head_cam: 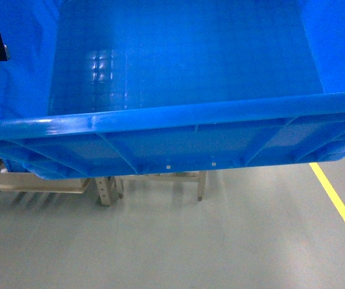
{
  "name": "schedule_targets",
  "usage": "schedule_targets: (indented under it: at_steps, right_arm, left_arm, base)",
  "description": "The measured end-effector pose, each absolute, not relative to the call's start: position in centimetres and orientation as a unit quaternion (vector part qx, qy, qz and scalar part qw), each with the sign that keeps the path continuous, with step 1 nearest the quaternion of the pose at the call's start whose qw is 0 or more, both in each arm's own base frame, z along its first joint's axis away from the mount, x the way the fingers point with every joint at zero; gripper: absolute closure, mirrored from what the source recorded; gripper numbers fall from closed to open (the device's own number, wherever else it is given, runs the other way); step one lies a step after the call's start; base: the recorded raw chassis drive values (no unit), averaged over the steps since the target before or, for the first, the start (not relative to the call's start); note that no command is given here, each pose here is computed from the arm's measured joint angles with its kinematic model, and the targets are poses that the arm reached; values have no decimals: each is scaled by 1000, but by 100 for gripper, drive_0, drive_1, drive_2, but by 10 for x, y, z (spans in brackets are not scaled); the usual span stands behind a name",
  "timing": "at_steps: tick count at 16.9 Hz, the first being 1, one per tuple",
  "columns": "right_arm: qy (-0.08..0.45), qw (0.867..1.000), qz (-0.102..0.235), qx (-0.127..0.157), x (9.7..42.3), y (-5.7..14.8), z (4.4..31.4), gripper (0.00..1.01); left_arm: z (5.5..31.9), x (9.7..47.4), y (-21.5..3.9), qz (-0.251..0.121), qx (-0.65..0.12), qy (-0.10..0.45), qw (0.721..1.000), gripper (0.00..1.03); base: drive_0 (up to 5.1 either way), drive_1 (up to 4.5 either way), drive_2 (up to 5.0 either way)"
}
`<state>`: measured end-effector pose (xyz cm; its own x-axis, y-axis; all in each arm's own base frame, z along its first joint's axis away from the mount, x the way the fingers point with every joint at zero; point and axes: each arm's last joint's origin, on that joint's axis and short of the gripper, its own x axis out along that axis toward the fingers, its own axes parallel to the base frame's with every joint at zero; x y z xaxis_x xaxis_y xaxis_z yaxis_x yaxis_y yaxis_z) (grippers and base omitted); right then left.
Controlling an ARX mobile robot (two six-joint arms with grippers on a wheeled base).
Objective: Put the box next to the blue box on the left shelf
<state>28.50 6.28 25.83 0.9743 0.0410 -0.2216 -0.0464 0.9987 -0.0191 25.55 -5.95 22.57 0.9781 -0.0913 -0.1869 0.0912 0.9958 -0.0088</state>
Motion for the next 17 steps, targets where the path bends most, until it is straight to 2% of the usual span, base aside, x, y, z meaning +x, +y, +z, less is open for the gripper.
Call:
schedule_targets:
  at_steps: [17]
  right_arm:
    - [112, 993, 22, -13, 284, 63, 259, 93]
  left_arm:
    - [226, 255, -59, -46, 0, 95, 994, 97]
  base:
    - [-13, 420, -446]
